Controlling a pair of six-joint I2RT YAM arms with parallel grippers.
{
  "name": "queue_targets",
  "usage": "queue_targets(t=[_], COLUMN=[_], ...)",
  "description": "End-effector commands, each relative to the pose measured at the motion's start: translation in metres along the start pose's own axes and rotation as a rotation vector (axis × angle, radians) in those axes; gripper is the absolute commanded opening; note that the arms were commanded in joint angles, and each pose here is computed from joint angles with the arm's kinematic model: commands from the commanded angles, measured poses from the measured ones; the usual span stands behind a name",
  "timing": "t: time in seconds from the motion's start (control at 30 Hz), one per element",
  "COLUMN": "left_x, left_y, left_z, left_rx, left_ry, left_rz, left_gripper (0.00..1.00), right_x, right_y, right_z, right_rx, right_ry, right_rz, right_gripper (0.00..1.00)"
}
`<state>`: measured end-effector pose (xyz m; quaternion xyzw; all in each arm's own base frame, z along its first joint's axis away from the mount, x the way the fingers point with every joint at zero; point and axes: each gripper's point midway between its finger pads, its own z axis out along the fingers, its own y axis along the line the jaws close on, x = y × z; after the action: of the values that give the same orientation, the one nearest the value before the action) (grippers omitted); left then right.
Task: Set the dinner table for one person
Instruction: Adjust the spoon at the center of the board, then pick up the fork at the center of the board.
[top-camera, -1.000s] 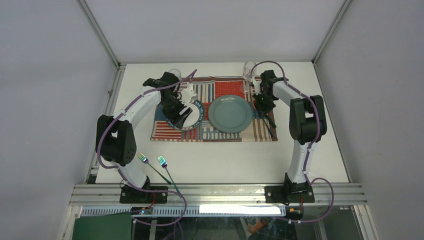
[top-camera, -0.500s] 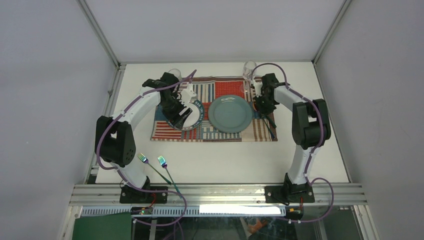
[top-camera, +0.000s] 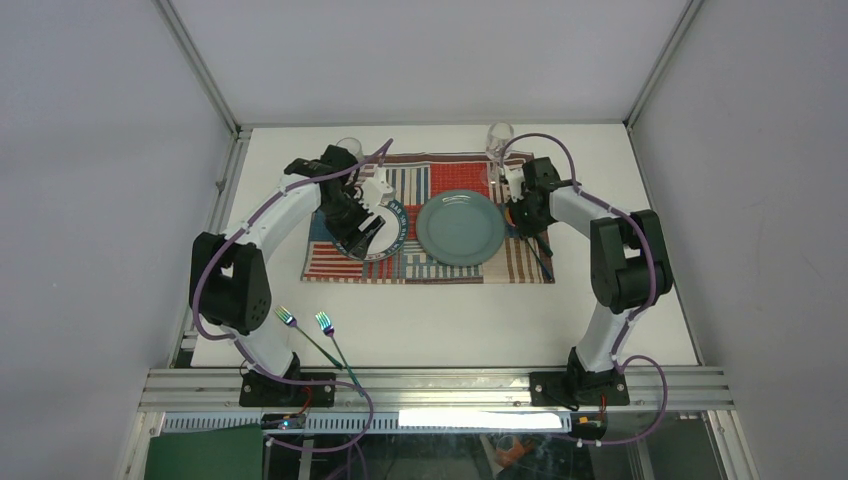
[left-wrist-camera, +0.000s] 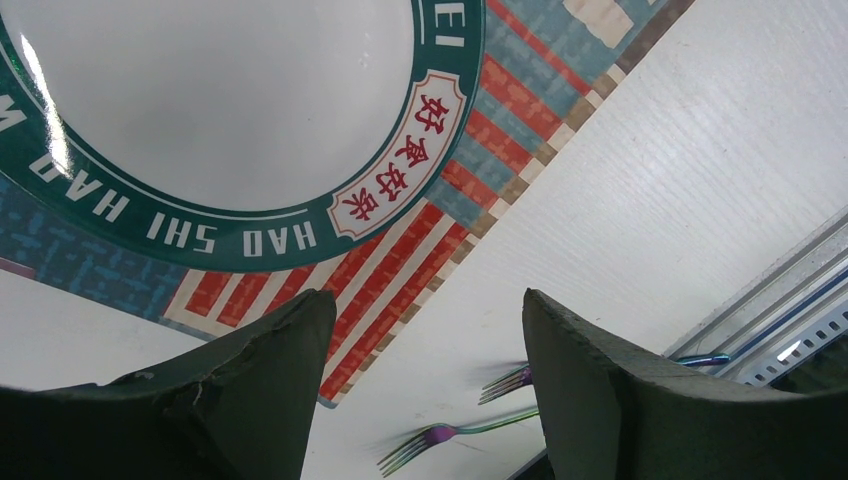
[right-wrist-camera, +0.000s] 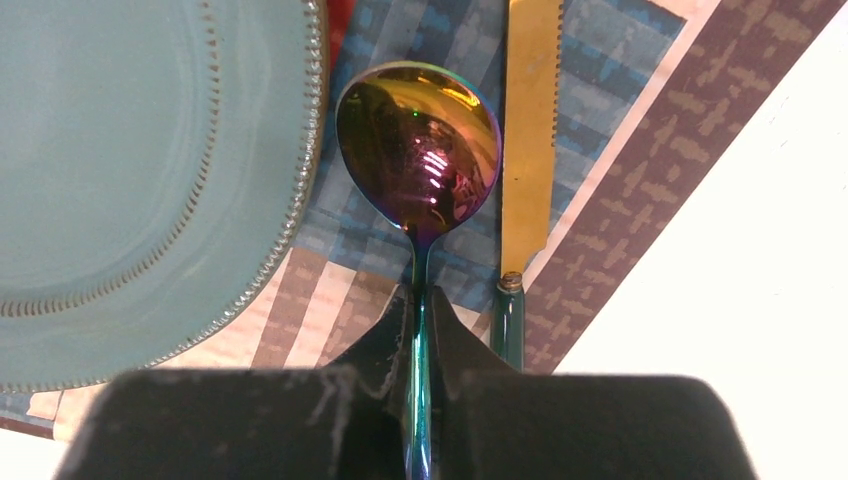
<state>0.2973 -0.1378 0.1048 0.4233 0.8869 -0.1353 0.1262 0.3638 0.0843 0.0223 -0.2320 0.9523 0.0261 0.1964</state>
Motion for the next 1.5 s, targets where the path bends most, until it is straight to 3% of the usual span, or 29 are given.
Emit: queue_targets(t=[0.0,0.1,0.23,0.63,0.9,1.17,1.47], left_x=[-0.012,-0.009,-0.008,-0.012,-0.011,-0.009,-0.013], left_y=[-0.002,-0.003,-0.003,-0.003,-0.004,-0.003,-0.003], left_z=[-0.018,-0.018,-0.018,-0.020,-0.020,-0.020,-0.023], left_rx=[-0.019,-0.022,-0.025,-0.020,-0.016,-0.029,-0.027], left_ry=[-0.090,-0.090,-0.090,-0.100,-0.100,-0.088,-0.102], left_rz=[0.008,0.007,0.007,0.014,0.010,0.010,0.010], left_gripper=[0.71,0.71,0.71,0.71,0.71,0.71,0.71], right_x=[0.003,-0.001,-0.010,-0.035,-0.015,-0.019,-0.005], right_y=[0.002,0.002,0.004,-0.042,-0.059,-0.055,-0.050], right_z=[-0.003,-0.008,-0.019,-0.068,-0.040,-0.037,-0.027], right_rx=[0.008,0.011,0.007,0.157,0.128,0.088,0.070], right_ry=[0.023,0.010,-0.025,-0.157,-0.064,-0.075,-0.045], right_rz=[-0.001,-0.003,0.005,0.053,0.072,0.078,0.085], right_gripper=[0.08,0.17,0.21,0.22,0.20,0.25,0.23])
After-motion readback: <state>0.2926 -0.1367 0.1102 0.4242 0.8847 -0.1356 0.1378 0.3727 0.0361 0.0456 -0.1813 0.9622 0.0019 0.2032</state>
